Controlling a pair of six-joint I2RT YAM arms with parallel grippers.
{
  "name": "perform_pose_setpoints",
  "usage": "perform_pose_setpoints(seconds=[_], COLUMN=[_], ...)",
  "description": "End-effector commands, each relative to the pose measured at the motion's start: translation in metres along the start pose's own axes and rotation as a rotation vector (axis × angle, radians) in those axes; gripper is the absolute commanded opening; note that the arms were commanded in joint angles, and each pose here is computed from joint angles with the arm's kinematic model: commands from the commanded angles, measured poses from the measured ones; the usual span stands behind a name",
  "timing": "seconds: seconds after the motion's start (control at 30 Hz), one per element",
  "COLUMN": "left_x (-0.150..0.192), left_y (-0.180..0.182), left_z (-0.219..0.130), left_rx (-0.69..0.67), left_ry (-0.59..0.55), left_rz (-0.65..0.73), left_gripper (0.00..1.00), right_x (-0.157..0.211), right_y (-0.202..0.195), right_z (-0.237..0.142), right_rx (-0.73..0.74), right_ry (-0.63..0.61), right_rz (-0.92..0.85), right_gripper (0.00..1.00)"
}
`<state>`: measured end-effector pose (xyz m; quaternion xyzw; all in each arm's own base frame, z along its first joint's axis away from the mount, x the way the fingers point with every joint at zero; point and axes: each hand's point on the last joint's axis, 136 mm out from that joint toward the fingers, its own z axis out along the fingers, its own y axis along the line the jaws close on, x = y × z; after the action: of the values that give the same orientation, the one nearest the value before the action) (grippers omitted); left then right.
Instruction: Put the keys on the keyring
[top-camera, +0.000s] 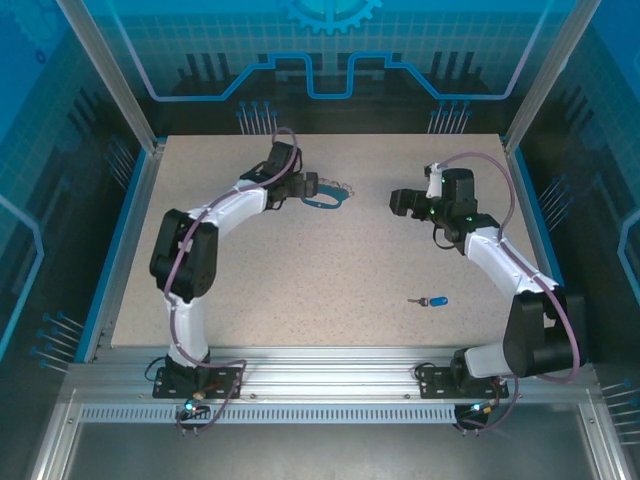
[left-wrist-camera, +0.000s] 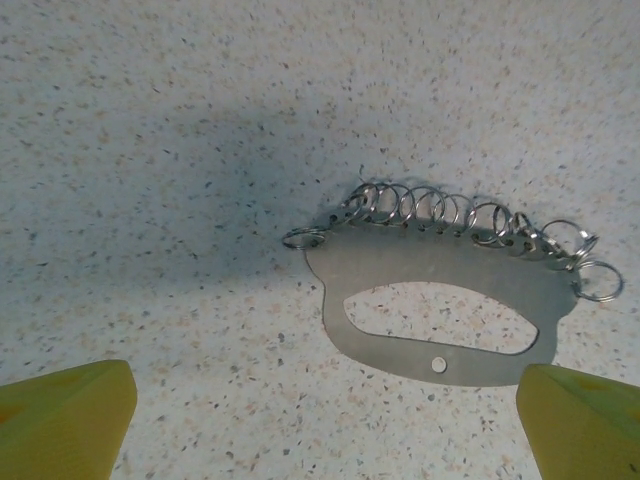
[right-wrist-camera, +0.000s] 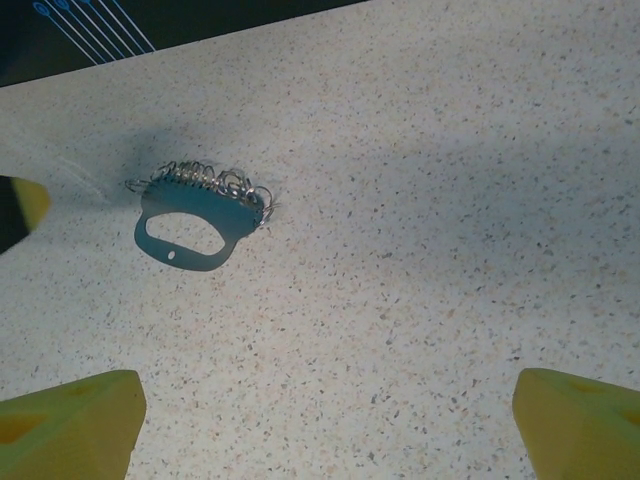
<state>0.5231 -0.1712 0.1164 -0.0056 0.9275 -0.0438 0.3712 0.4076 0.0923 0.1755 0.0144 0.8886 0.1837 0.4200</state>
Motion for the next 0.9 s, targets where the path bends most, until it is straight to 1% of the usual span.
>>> perform_pose_setpoints(seconds=[0.0,0.2,0.3,0.43,0.67,0.87], left_x=[0.003,0.006,0.012,0.017,0.03,0.033], left_y=[0.003,-0.012,-0.017,-0.022,-0.028,-0.029], left_z=[0.008,0.026,0.035,0.044,0.055,0.063], left_rx=[-0.086,-0.137,-0.173,-0.196,-0.199,-0.201], left_ry=[0.051,0.09,0.114,0.136,0.171,0.188], left_rz=[0.073,0.176,0.24,0.285,0.313,0.317], left_gripper=[0.99,0.99,0.99,0.99,0.99,0.99], right_x=[0.023,0.035,0.037,0.036,0.032,0.027], right_y=[0.003,0.001,0.001,0.001,-0.001,0.001], right_z=[0.01,0.015,0.013,0.008,0.0,-0.01], right_rx=[-0.016,-0.007,-0.004,-0.001,0.025,0.027], right_ry=[0.076,0.105,0.102,0.089,0.074,0.055], right_rz=[0.058,0.091,0.1,0.1,0.087,0.074], right_gripper=[0.95,0.95,0.95,0.95,0.96,0.96])
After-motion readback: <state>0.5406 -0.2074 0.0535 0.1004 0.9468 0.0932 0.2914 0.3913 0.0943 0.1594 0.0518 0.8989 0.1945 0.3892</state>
